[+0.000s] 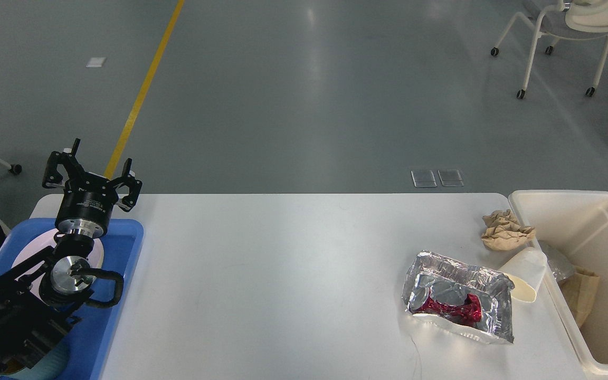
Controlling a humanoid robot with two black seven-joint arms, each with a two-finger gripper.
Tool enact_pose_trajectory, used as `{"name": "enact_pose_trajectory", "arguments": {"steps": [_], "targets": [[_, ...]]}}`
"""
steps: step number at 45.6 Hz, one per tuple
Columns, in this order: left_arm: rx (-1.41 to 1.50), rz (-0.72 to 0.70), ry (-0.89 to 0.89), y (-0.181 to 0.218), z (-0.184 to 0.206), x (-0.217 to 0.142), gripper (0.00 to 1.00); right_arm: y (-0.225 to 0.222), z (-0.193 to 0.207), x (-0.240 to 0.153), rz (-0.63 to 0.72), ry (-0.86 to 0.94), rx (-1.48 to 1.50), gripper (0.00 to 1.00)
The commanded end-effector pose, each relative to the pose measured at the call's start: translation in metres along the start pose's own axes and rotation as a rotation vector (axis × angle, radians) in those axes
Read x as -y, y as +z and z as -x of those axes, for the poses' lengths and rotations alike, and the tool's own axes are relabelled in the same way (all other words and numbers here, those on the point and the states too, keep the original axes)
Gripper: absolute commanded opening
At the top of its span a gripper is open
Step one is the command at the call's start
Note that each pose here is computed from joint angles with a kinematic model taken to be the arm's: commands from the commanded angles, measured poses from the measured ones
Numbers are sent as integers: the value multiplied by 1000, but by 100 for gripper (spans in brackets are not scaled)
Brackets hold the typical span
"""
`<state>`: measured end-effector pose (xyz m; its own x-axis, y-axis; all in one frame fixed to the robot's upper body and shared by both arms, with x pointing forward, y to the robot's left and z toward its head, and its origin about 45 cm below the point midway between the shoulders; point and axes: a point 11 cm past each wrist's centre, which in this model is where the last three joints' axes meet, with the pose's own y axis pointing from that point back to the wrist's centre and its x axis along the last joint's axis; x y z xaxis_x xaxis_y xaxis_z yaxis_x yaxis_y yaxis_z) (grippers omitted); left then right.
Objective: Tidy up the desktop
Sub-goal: 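Raise the right gripper and reposition it beside the bin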
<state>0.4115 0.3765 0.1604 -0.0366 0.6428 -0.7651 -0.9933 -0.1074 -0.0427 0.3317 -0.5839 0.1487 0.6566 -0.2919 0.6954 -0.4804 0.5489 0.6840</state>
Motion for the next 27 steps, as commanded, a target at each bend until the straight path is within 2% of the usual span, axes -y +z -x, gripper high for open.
{"name": "enact_pose_trajectory", "arguments": {"steps": [1, 16, 24, 27], "targets": [[0, 0, 0, 0, 0, 0, 97, -3, 6, 1, -5, -12, -6, 100], [0, 0, 0, 0, 0, 0, 97, -16, 7, 0, -26, -17, -9, 100], [0, 0, 0, 0, 0, 0, 97, -48, 24, -2, -83, -68, -17, 100], [0, 0, 0, 0, 0, 0, 97, -62, 13, -8, -112, -65, -7, 100]]}}
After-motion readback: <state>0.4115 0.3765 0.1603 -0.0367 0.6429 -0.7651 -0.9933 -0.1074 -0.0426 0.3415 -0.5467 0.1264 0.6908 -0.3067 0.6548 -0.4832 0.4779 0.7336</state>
